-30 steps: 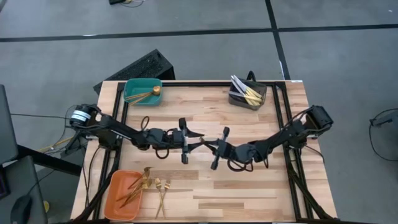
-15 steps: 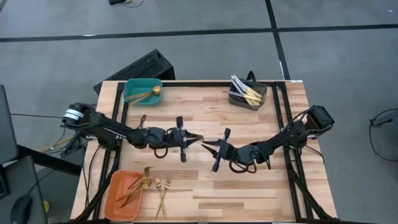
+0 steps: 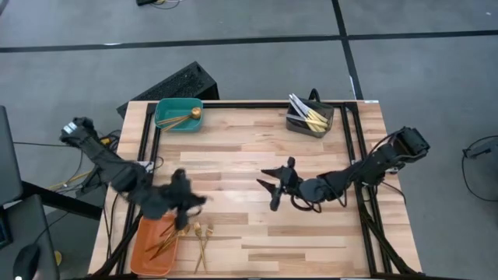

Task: Sort silverware by color (type)
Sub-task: Put the right fork into the orange bin

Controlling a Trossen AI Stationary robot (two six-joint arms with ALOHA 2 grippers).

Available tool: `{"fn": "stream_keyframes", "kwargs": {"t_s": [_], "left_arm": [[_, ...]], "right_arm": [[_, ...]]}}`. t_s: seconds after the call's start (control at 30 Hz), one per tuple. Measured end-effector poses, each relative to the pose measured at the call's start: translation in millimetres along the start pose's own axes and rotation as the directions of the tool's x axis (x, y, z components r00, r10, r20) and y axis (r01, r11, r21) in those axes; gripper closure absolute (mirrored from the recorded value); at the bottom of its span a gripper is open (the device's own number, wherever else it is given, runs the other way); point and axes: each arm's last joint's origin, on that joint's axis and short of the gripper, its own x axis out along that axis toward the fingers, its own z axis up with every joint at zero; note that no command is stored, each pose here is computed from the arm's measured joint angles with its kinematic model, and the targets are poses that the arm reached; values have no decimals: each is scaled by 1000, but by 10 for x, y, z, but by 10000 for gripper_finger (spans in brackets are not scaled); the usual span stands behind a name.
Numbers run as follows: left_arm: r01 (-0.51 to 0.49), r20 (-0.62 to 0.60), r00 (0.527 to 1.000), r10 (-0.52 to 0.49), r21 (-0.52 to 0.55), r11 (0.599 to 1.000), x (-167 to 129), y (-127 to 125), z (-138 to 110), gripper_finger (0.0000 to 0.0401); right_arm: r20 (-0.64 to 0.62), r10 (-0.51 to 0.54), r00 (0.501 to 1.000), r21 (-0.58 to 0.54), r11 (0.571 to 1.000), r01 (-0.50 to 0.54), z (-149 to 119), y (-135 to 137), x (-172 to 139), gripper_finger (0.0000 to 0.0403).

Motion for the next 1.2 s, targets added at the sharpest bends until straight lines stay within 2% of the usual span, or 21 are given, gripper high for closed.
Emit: {"fn": "stream_keyframes", "kwargs": {"t_s": [0.1,0.2,0.3,0.43,0.63,0.8,0.97,1.2], "left_arm": [[60,-6,998,-61,-56,997,-164,-167,-161,400],[51,-9,999,-53,-115,992,-306,-249,-362,400],[-18,-53,999,10,-164,986,-360,-268,-581,400],[-155,-120,984,128,-247,957,-323,-290,-860,394],[-335,-207,937,283,-291,896,-201,-317,-1154,353],[-411,-237,906,351,-286,866,-172,-303,-1252,301],[-396,-226,914,337,-316,862,-185,-305,-1233,256],[-360,-214,929,301,-338,870,-217,-372,-1170,237]], "right_arm": [[-59,73,996,39,997,-70,-89,-39,107,211],[-117,138,983,66,989,-131,-195,-84,225,211],[-152,175,973,80,983,-164,-273,-100,361,211],[-184,234,955,87,971,-221,-346,0,545,211],[-243,343,907,49,938,-342,-461,256,840,210],[-332,418,846,16,899,-438,-539,477,1112,210],[-411,431,803,-7,880,-475,-558,692,1357,210],[-526,439,728,31,866,-500,-663,894,1666,210]]}}
